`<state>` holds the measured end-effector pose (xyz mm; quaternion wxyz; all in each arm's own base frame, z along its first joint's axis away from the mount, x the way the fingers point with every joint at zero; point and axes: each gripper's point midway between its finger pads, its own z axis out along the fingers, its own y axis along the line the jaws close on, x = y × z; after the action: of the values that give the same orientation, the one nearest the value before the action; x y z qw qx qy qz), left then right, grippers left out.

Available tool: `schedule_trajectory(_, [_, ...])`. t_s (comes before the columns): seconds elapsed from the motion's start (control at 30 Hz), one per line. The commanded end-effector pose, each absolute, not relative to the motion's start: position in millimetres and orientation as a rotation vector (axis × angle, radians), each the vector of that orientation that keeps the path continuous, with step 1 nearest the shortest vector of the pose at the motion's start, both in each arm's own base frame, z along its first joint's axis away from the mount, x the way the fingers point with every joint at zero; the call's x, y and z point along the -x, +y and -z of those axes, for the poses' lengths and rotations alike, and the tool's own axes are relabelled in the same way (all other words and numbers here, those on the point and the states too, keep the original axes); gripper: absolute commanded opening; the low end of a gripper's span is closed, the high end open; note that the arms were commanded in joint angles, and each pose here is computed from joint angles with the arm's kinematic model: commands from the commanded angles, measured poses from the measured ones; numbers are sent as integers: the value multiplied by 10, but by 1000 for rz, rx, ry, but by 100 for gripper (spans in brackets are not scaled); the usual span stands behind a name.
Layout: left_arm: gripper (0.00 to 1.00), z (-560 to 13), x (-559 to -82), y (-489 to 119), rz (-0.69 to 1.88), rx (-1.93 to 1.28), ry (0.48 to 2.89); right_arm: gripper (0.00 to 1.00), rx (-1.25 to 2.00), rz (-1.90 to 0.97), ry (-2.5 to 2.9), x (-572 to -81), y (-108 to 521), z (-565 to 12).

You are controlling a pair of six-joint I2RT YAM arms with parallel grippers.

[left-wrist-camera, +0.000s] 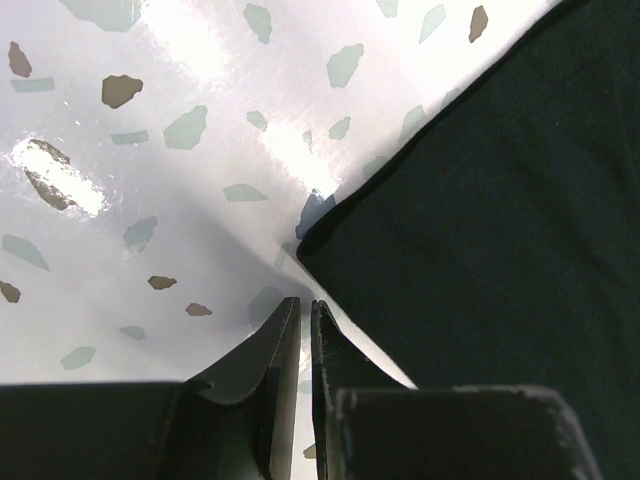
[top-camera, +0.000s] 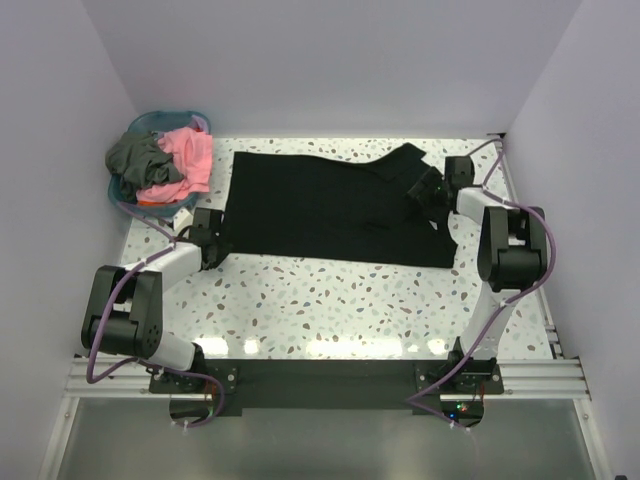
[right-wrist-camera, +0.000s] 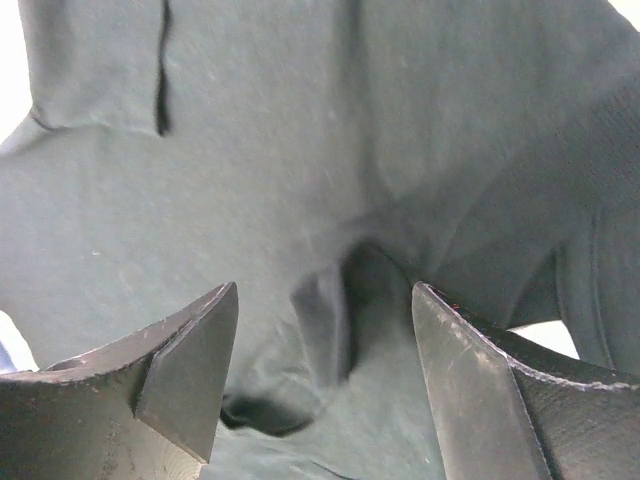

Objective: Fold and stack the t-shirts
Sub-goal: Fold the tshirt

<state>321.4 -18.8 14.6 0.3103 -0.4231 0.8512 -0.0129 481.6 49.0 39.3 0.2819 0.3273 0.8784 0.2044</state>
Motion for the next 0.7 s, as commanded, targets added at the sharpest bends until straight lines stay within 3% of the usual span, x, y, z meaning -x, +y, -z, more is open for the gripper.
schedule_trajectory(0.0, [14,-51,-3074,-126,-17,1108,2292,74,-787,-460,2358,-4687,582,-526])
schedule_trajectory(0.37, [14,-57,-3070,-131,-11,1105,2291,73,-644,-313,2347,-4612,747,-622])
schedule_trajectory(0.67, [14,-54,-3074,-136,-8,1100,2294,71,-564,-35,2311,-4579,618,-750])
